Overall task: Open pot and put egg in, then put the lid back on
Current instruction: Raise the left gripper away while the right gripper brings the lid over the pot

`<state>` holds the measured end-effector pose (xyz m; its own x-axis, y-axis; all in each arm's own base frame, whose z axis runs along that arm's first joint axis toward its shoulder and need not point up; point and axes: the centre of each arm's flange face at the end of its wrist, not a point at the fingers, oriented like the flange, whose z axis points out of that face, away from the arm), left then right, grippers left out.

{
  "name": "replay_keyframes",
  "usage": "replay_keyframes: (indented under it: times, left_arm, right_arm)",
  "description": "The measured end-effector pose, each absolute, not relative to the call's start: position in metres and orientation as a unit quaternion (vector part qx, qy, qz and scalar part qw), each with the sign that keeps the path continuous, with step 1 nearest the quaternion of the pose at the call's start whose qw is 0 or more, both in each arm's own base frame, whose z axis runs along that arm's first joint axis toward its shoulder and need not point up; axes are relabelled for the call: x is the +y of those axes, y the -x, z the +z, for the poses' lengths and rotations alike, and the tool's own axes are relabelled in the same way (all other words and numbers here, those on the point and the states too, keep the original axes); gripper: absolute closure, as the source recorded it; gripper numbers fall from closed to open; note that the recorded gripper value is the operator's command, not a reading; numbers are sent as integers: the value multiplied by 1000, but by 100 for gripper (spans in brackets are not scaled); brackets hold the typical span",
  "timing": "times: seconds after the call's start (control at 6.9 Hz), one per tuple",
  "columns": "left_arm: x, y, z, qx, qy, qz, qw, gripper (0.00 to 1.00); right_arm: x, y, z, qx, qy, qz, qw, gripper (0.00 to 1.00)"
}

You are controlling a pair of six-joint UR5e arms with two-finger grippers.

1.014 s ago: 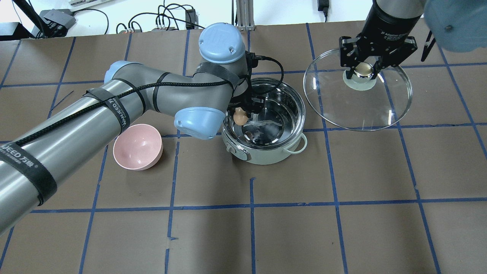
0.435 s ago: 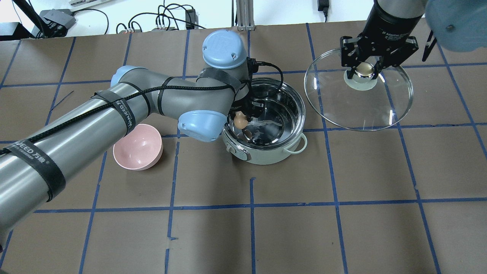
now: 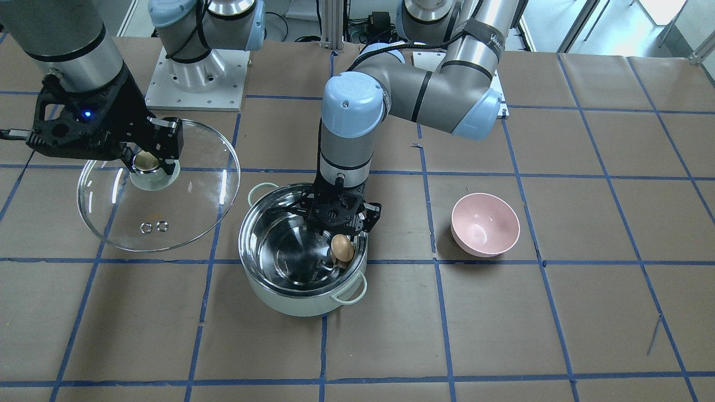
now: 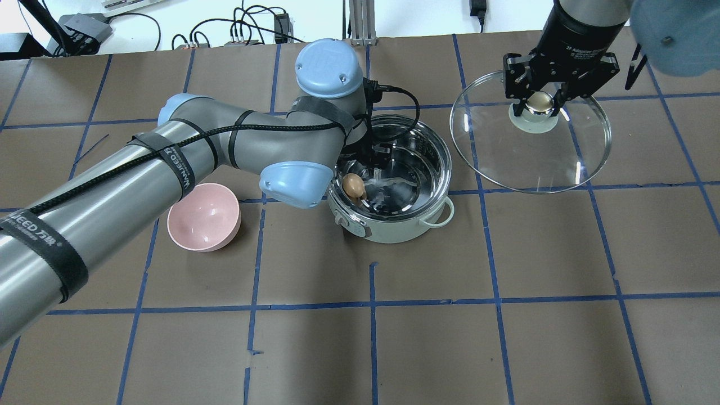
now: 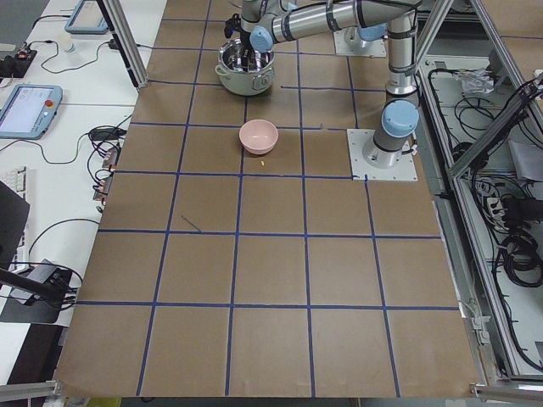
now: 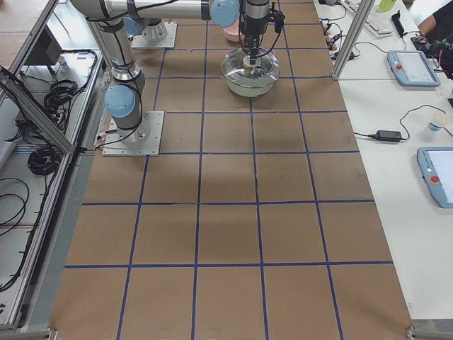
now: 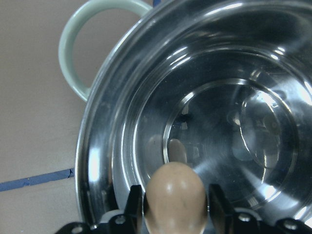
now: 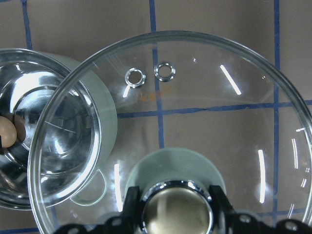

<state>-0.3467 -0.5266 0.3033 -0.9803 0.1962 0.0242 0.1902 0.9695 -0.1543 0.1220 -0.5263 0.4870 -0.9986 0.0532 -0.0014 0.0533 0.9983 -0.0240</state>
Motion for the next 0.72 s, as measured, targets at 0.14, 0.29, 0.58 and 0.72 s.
replay_keyframes:
  times: [0.14,0.29,0.58,0.72]
  left_arm:
    - [-527,344,320,-991,96,86,22,22]
    - [-528,336,340,-991,89,92,23,22]
    - [-534,292,395,-995,54,82,20,19]
    - [-530,266,426,-997,33,64,15,18]
  right_arm:
    - [-526,-125,488,1000,-25,-13,3,87]
    - [-525,-127,490,1000,-24,-16,3,87]
    - [-524,-134,494,1000,-23,-20,4,87]
    - [-521,-147,494,1000,-20,-21,4,88]
